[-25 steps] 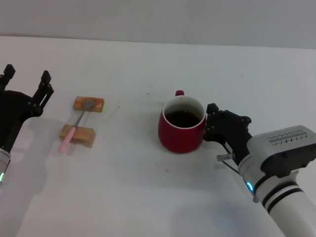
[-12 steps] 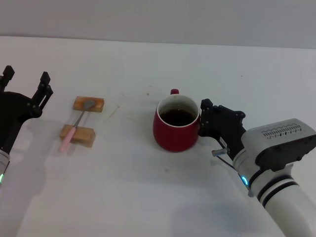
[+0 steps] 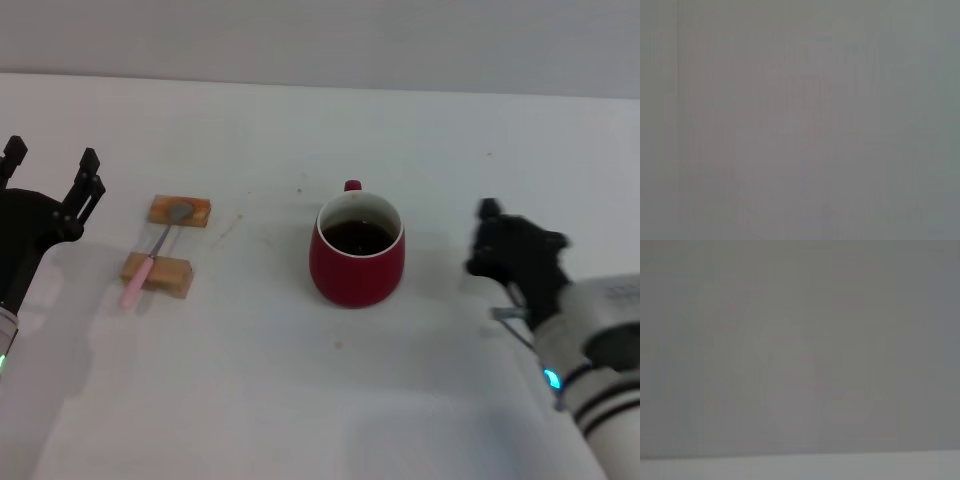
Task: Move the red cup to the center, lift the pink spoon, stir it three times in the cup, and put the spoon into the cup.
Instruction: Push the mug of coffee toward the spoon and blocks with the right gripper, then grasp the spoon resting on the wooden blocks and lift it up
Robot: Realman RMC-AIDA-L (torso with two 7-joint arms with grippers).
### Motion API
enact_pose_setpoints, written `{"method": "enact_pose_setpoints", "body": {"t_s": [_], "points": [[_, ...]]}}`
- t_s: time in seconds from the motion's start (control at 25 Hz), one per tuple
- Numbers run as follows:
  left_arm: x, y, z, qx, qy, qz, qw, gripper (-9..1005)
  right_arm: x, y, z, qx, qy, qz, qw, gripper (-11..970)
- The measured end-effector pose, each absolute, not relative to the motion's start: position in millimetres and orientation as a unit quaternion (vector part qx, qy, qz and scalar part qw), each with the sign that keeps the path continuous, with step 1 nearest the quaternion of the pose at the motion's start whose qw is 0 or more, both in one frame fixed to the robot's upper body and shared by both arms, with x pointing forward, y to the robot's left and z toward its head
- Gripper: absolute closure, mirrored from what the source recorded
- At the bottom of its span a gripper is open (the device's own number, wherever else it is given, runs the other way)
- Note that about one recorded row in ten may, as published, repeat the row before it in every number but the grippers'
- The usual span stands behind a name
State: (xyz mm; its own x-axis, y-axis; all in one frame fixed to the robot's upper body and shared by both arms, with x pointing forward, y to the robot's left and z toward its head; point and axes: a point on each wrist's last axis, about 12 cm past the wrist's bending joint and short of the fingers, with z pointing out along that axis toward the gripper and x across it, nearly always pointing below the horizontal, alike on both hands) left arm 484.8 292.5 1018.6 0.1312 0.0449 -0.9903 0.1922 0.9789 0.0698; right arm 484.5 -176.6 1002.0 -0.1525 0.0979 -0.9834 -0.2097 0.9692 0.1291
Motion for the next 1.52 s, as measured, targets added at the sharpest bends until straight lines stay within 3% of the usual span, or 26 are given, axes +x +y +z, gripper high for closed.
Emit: {"method": "enact_pose_setpoints", "body": {"t_s": [0.32, 0.68, 1.0, 1.52], "points": [[477.9, 293.8, 1014.8, 0.09, 0.663, -0.049, 0.741, 256, 455.8, -215.2, 996.7, 0.018, 0.727, 0.055, 0.684, 959], [451.1, 286.3, 999.7, 0.113, 0.685, -0.074, 0.716, 259, 431.0, -244.9, 991.5, 0.074, 0.718, 0.007, 0.692, 960], [424.0, 276.8, 986.7, 0.126, 0.706, -0.109, 0.688, 261, 430.0, -250.3, 989.9, 0.084, 0.717, 0.012, 0.692, 960], [415.0, 271.0, 975.5, 0.143, 0.732, -0.126, 0.654, 265, 431.9, -247.7, 990.2, 0.076, 0.718, 0.018, 0.692, 960]]}}
